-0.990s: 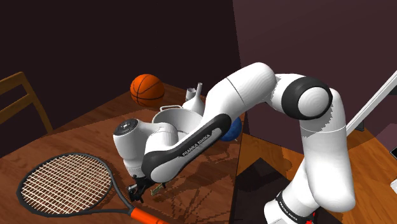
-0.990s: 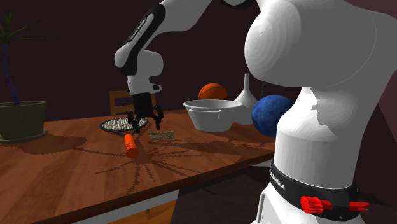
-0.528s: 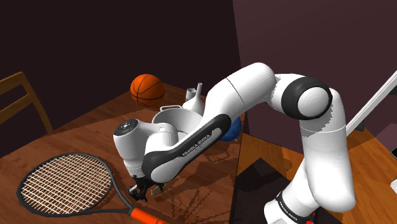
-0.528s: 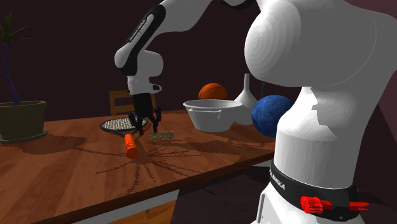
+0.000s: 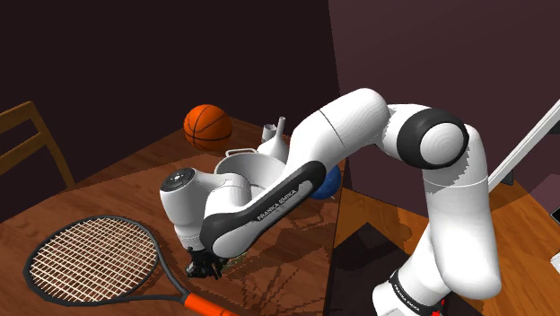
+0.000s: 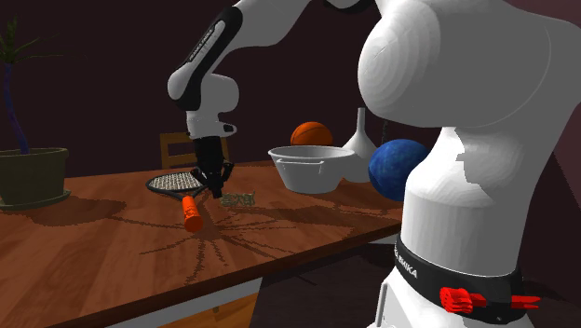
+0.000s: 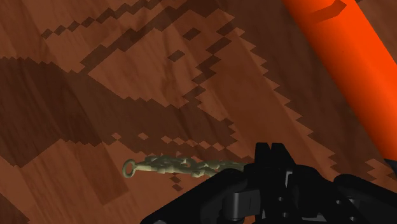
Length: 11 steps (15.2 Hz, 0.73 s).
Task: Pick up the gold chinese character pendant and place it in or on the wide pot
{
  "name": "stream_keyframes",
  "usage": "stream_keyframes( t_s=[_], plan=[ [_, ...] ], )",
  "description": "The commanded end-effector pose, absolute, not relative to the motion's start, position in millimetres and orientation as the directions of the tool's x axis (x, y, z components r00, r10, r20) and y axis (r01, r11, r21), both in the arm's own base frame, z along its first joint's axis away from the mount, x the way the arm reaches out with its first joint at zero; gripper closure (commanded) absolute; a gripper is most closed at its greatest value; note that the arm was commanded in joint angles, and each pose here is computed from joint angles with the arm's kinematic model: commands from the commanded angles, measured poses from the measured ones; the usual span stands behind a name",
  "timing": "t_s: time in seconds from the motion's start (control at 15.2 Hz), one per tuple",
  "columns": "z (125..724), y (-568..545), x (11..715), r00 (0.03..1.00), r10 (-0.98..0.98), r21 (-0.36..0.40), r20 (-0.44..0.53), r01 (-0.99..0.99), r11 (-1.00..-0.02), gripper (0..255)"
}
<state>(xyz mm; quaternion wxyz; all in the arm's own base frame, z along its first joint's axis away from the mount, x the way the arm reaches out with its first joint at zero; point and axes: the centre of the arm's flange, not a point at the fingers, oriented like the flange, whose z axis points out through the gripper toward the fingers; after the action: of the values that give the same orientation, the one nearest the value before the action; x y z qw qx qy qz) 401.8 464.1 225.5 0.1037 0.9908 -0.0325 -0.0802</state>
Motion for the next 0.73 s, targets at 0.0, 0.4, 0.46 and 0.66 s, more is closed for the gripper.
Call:
stream_keyframes(
  t_s=[0.0,0.4,0.46,0.66],
  plan=[
    [225,464,402,0.985,-0.081,0.211,-0.152,-0.048,-0.976,255],
    [257,464,402,0.985,-0.081,0.211,-0.152,-0.048,-0.976,255],
    [262,464,402,0.985,-0.081,0.211,-0.152,-0.048,-0.976,255],
    [278,464,402,0.985,-0.081,0.211,-0.152,-0.048,-0.976,255]
  ],
)
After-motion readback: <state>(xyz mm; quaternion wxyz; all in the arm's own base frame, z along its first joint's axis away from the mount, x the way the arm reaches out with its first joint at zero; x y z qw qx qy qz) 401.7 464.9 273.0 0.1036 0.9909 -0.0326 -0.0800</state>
